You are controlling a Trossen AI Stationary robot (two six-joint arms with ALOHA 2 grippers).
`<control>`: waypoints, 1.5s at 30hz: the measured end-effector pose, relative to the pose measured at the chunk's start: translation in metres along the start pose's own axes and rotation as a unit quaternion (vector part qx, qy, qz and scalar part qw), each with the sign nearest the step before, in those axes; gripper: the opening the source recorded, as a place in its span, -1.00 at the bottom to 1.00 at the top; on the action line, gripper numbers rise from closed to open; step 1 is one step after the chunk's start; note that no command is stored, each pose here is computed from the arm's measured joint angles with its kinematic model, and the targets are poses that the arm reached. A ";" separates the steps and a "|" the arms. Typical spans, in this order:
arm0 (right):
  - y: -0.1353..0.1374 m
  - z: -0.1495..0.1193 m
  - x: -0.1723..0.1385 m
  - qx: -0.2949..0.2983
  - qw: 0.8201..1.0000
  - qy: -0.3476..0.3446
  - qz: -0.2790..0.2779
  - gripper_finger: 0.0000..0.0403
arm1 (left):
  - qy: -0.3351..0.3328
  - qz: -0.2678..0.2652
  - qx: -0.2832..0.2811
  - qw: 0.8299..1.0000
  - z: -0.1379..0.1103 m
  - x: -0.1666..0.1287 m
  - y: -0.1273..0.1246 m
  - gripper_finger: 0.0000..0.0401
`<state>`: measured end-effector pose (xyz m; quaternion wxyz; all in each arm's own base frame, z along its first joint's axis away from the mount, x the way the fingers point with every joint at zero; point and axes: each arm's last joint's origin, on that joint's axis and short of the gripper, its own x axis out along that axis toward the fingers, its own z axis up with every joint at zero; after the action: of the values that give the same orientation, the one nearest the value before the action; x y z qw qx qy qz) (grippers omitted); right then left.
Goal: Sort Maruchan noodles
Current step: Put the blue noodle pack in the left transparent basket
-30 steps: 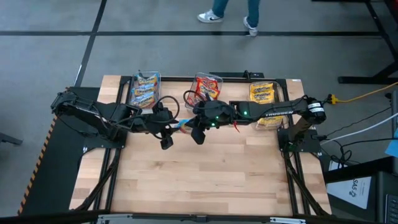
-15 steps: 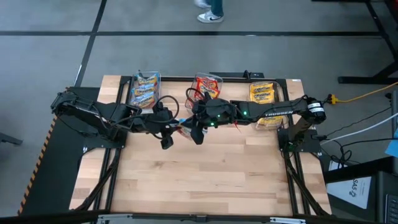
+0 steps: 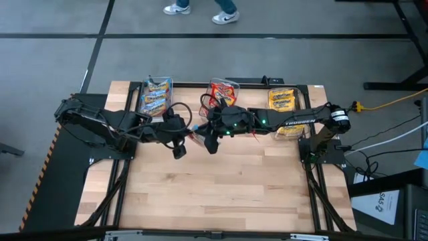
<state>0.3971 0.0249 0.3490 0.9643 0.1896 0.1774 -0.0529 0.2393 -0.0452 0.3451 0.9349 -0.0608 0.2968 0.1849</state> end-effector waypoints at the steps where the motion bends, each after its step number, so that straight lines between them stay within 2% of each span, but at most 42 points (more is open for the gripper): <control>1: 0.000 0.000 0.000 0.000 1.000 0.000 0.000 -0.66 | -0.001 0.006 0.001 1.000 0.000 0.000 0.001 -1.00; 4: -0.003 0.001 0.000 0.025 1.000 0.001 -0.003 -0.42 | -0.004 0.023 0.003 1.000 -0.001 -0.004 0.004 -1.00; 7: -0.006 0.000 0.000 0.073 0.997 0.011 -0.007 -0.20 | -0.017 0.043 0.001 0.999 0.000 -0.013 0.011 -1.00; 12: -0.004 -0.003 0.000 0.110 0.994 0.026 -0.005 0.03 | -0.029 0.103 0.000 0.994 -0.005 -0.038 0.032 -1.00; 18: 0.006 -0.014 -0.002 0.122 0.990 0.069 0.012 0.08 | -0.031 0.170 -0.024 0.985 -0.011 -0.057 0.058 -1.00; 24: 0.019 -0.029 -0.006 0.108 0.987 0.118 0.005 0.08 | 0.015 0.226 -0.035 0.973 -0.019 -0.058 0.079 -1.00; 27: 0.025 -0.041 -0.010 0.106 0.983 0.149 -0.020 0.08 | 0.041 0.243 -0.043 0.968 -0.023 -0.058 0.086 -1.00; 31: 0.023 -0.061 -0.015 0.095 0.973 0.184 -0.107 0.08 | 0.080 0.247 -0.050 0.964 -0.026 -0.055 0.093 -1.00; 33: 0.018 -0.074 -0.020 0.099 0.958 0.209 -0.168 0.08 | 0.093 0.239 -0.057 0.965 -0.027 -0.055 0.096 -1.00; 35: 0.012 -0.087 -0.029 0.117 0.932 0.255 -0.228 0.08 | 0.108 0.234 -0.059 0.965 -0.029 -0.055 0.097 -1.00; 37: 0.009 -0.098 -0.042 0.123 0.900 0.304 -0.288 0.08 | 0.117 0.233 -0.058 0.964 -0.030 -0.056 0.098 -1.00; 42: 0.013 -0.121 -0.082 0.089 0.812 0.400 -0.416 0.08 | 0.158 0.235 -0.050 0.958 -0.036 -0.059 0.102 -1.00; 44: 0.020 -0.127 -0.093 0.083 0.794 0.411 -0.440 0.08 | 0.172 0.242 -0.047 0.954 -0.039 -0.060 0.104 -1.00; 45: 0.024 -0.129 -0.095 0.087 0.794 0.410 -0.442 0.08 | 0.176 0.244 -0.046 0.952 -0.039 -0.060 0.105 -1.00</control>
<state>0.2710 0.1004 0.2801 0.6527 0.1773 0.6149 -0.4055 0.1329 0.0243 0.3473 0.7901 -0.0612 0.4539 0.4074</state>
